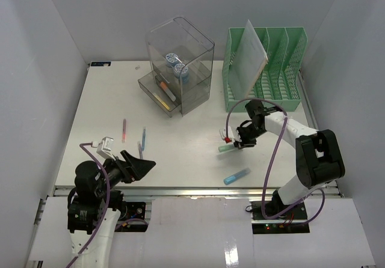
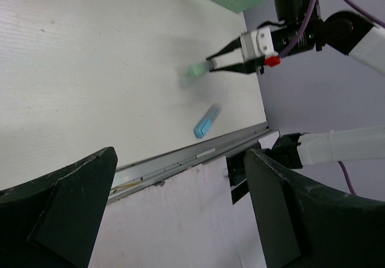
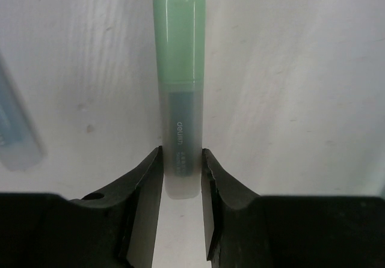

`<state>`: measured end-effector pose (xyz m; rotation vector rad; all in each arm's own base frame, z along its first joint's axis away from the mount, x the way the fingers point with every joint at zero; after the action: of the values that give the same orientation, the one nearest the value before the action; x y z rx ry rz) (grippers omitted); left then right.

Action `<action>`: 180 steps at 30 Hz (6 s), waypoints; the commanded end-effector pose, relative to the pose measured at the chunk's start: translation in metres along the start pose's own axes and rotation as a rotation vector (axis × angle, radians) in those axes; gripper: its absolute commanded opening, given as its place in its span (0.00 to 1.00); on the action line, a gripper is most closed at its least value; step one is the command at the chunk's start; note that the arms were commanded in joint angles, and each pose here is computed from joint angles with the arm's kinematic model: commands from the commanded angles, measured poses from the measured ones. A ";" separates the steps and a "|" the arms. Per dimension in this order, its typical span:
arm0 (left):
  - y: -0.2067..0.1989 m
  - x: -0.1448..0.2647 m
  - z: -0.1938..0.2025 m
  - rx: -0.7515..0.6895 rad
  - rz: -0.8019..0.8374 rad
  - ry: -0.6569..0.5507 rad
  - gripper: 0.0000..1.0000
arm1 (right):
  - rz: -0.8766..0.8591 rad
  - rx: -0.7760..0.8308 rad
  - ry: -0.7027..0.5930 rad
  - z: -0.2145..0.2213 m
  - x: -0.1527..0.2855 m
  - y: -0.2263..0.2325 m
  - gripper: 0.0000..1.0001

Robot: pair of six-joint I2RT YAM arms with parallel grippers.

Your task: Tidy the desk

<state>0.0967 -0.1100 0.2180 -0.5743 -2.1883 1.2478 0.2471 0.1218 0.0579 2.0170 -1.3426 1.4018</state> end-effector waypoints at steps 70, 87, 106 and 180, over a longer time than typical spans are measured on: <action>-0.005 -0.002 0.011 0.101 0.192 0.047 0.94 | 0.414 -0.287 -0.700 -0.147 0.120 -0.041 0.82; 0.050 -0.036 -0.050 0.349 0.016 -0.184 0.96 | 0.534 -0.516 -0.733 -0.086 0.128 -0.016 0.85; 0.040 -0.098 -0.043 0.242 -0.005 -0.017 0.97 | 0.542 -0.531 -0.718 -0.083 0.126 -0.015 0.86; 0.007 -0.216 0.195 -0.773 -0.248 0.384 0.11 | 0.622 -0.601 -0.695 -0.059 0.138 -0.011 0.87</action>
<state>0.1300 -0.3951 0.0489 -0.8558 -2.1806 -0.0542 0.2338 0.0996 0.2023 1.7432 -2.4573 0.3057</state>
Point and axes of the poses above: each gripper's point midway between its finger pads, its own x axis back along the fingers, its own y axis along the line the jaws close on, z = x × y, the point moved 3 cm from there along x, back along the fingers, and after that the axes turned 13 degrees about x, right-handed, at the moved point
